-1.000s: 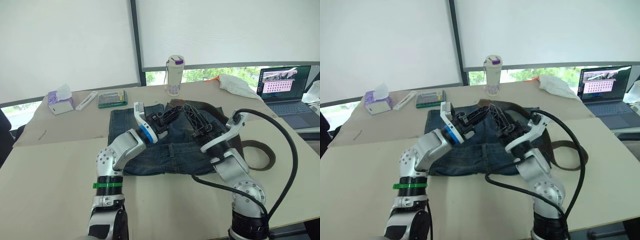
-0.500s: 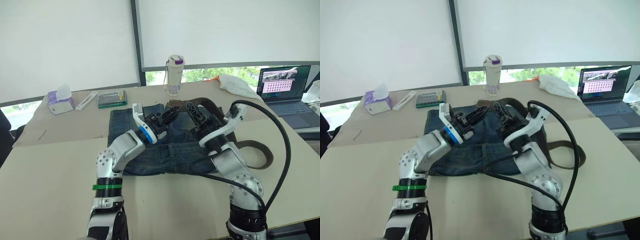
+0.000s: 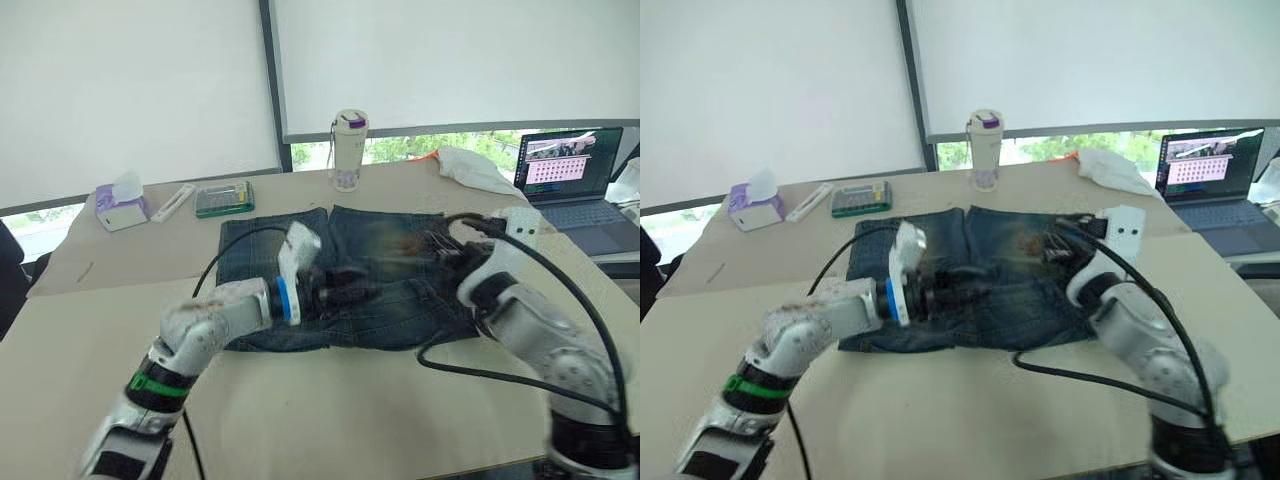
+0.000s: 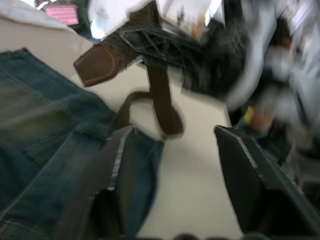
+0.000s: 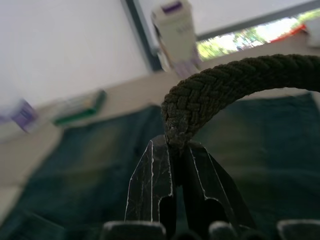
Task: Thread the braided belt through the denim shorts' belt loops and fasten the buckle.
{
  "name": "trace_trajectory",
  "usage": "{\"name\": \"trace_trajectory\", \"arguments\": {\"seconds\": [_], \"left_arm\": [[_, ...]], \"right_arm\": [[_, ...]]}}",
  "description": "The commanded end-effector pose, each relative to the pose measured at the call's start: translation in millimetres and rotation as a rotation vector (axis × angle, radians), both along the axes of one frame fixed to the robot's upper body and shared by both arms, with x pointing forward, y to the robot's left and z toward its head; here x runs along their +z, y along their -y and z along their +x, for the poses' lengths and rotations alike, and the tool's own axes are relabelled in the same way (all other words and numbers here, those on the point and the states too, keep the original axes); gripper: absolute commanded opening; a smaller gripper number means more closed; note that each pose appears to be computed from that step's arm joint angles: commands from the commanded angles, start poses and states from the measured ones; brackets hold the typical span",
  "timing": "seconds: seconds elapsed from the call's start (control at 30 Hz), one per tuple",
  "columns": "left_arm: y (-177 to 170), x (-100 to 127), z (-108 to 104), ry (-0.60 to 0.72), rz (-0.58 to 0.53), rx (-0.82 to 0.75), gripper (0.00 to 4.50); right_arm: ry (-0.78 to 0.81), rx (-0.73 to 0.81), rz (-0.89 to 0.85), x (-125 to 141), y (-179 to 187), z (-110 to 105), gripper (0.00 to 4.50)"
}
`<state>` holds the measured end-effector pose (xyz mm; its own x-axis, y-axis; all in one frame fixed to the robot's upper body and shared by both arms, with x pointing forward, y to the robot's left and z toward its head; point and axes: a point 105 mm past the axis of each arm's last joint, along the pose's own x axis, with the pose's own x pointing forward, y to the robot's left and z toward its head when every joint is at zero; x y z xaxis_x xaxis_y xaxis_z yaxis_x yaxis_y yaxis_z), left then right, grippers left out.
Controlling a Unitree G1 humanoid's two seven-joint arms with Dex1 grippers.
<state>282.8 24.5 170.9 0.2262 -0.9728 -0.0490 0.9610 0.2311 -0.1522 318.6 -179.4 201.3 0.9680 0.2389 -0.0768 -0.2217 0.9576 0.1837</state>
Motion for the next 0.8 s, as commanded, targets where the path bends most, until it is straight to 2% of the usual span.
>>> {"name": "trace_trajectory", "arguments": {"seconds": [0.03, 0.2, 0.33, 0.63, 0.8], "left_arm": [[0.8, 2.6, -6.8, 0.146, 0.018, -0.091, 3.05], [-2.1, -8.6, -7.0, 0.171, 0.035, -0.101, 3.05], [-4.8, -11.8, -4.9, 0.176, 0.032, -0.075, 3.05], [-9.1, -20.6, -1.8, 0.177, 0.041, -0.028, 3.05], [-11.2, -26.9, -0.6, 0.172, 0.063, -0.014, 3.05]], "right_arm": [[-0.083, -0.049, -0.031, -8.1, 15.4, -0.7, 0.0], [-0.159, -0.069, -0.101, -27.2, 21.9, 10.4, 0.0], [-0.192, -0.058, -0.061, -35.8, 20.5, 19.4, 0.0], [-0.285, -0.059, -0.038, -61.1, 33.7, 18.0, 0.0], [-0.321, -0.092, -0.205, -76.9, 43.8, 21.4, 0.0]]}}
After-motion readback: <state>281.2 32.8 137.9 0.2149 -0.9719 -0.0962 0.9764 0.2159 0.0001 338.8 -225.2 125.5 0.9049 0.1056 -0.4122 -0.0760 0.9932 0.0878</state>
